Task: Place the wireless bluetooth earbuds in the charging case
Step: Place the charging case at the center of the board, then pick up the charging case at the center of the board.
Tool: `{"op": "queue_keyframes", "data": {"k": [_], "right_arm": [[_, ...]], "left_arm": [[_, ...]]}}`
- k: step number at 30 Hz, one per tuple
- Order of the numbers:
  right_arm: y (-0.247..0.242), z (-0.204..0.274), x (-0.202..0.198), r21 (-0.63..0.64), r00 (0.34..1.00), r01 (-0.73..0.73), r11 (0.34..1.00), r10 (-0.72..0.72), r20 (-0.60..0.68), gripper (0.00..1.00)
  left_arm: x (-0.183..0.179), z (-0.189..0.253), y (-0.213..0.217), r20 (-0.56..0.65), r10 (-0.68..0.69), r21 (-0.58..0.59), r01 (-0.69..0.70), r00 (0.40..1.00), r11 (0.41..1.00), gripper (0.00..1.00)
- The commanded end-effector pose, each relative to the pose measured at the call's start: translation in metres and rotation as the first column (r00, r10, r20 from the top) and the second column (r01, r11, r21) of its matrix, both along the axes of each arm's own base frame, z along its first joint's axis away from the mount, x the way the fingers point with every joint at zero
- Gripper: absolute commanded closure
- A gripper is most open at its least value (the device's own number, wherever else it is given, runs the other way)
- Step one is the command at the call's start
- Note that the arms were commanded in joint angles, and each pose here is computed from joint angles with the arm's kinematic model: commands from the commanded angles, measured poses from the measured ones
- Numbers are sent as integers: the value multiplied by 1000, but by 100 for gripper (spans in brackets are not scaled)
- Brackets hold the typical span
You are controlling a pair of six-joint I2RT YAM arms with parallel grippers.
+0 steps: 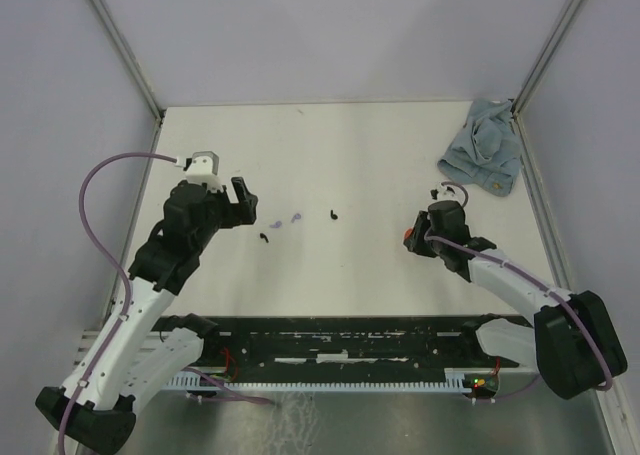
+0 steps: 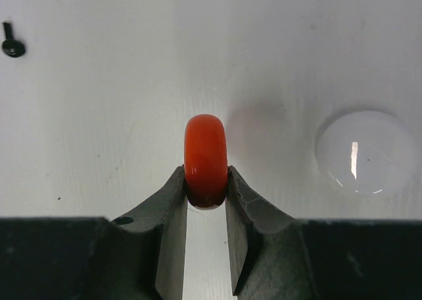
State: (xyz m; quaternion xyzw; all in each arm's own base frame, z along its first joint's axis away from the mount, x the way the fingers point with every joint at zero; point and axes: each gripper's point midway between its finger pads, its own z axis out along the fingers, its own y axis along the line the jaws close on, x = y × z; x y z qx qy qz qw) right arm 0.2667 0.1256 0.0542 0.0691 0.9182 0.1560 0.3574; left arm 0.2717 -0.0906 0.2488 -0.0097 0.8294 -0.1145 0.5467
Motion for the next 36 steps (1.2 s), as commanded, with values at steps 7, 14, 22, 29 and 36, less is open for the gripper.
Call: {"op": "queue_keyframes", "data": {"k": [7,14,22,29,36], "right_arm": [[-39,-9,15,-20,977,204,979,-205,-65,73],[-53,0,14,-80,972,225,971,-229,-47,53],[-63,43,22,-147,981,192,970,-189,38,35],[-84,67,59,-298,970,239,924,-218,104,24],[-101,59,110,-333,955,297,895,-278,104,23]], "left_arm": [[1,8,14,50,38,36,-40,998,999,8],[1,8,14,51,39,37,-41,998,998,8],[2,6,17,47,52,42,-54,998,998,8],[2,6,19,50,61,46,-64,997,997,8],[1,6,17,51,51,43,-53,997,998,8]]}}
